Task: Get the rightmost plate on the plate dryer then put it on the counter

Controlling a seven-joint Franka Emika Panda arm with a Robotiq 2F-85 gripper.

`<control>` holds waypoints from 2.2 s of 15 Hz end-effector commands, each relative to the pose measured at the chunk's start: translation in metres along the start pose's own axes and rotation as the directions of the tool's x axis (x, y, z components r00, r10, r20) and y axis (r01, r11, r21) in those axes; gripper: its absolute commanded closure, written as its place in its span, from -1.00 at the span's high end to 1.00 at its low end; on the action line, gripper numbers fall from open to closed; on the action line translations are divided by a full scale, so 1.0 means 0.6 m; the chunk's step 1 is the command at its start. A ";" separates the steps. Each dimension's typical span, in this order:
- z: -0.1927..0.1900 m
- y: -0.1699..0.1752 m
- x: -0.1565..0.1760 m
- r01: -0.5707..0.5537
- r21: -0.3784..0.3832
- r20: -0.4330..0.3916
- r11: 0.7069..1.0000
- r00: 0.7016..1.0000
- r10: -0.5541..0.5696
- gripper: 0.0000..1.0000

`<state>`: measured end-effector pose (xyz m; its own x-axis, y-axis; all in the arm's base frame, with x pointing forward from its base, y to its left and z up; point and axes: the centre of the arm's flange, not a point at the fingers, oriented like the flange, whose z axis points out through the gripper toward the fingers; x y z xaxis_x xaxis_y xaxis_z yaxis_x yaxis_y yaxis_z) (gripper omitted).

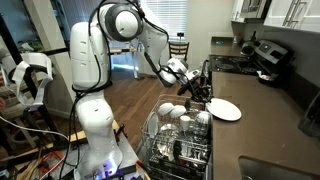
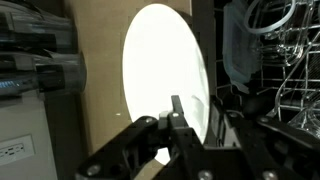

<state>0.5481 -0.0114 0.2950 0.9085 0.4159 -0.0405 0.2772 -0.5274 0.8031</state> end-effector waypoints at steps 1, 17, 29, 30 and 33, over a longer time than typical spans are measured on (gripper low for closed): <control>0.009 0.013 -0.012 0.017 0.017 0.006 1.000 1.000 -0.017 -0.42; 0.015 0.022 -0.016 0.009 0.037 0.018 0.999 1.000 -0.010 0.46; 0.033 0.034 -0.031 0.010 0.015 0.053 1.000 0.999 -0.011 0.25; 0.035 0.036 -0.032 0.010 0.014 0.055 1.000 0.998 -0.011 0.24; 0.039 0.042 -0.036 0.007 0.011 0.068 1.000 0.998 -0.008 0.26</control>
<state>0.5451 -0.0431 0.2937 0.9268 0.3707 -0.0598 0.2663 -0.5368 0.8006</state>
